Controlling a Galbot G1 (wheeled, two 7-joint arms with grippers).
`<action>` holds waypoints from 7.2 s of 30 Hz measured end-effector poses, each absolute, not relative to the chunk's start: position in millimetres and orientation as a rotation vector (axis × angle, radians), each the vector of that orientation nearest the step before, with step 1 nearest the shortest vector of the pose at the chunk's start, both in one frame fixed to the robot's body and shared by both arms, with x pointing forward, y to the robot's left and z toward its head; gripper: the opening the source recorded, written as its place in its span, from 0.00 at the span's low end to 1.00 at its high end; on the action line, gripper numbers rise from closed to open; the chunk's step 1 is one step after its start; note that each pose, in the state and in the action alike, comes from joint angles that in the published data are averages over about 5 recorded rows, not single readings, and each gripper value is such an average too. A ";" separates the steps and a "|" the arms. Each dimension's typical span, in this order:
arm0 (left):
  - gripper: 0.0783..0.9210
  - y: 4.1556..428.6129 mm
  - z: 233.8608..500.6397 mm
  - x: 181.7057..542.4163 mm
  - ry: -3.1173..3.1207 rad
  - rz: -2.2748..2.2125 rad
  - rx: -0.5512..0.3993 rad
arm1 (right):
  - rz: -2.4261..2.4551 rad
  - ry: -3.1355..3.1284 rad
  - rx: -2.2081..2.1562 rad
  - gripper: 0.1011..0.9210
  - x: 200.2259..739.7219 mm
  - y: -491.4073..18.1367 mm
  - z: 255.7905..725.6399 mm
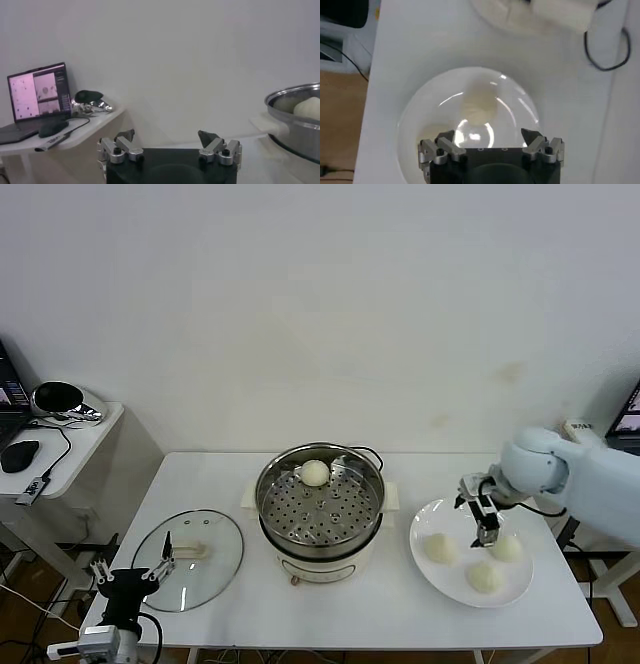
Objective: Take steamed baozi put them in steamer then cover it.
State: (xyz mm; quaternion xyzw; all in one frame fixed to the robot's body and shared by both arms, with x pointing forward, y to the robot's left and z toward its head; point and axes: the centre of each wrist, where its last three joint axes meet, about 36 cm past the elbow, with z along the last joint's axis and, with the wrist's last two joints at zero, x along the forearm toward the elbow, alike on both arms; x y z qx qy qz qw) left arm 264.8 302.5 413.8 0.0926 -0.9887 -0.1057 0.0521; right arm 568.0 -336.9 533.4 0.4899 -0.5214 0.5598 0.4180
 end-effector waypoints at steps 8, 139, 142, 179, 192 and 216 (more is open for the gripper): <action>0.88 303.6 412.0 263.3 -2.999 -0.322 0.289 | 1.356 -1.329 1.224 0.88 571.7 -337.8 498.0; 0.88 297.5 417.8 271.5 -3.032 -0.269 0.270 | 1.526 -1.322 1.333 0.88 602.9 -249.7 659.8; 0.88 295.9 417.3 271.0 -3.031 -0.269 0.270 | 1.523 -1.300 1.309 0.88 590.9 -284.3 641.8; 0.88 292.6 416.4 265.2 -3.023 -0.281 0.279 | 1.370 -1.218 1.241 0.86 523.2 -387.0 462.3; 0.88 291.8 417.0 265.8 -3.027 -0.277 0.280 | 1.356 -1.247 1.233 0.62 531.8 -384.2 455.3; 0.88 298.0 421.0 267.5 -3.041 -0.270 0.297 | 1.505 -1.477 1.293 0.59 621.8 -335.6 650.9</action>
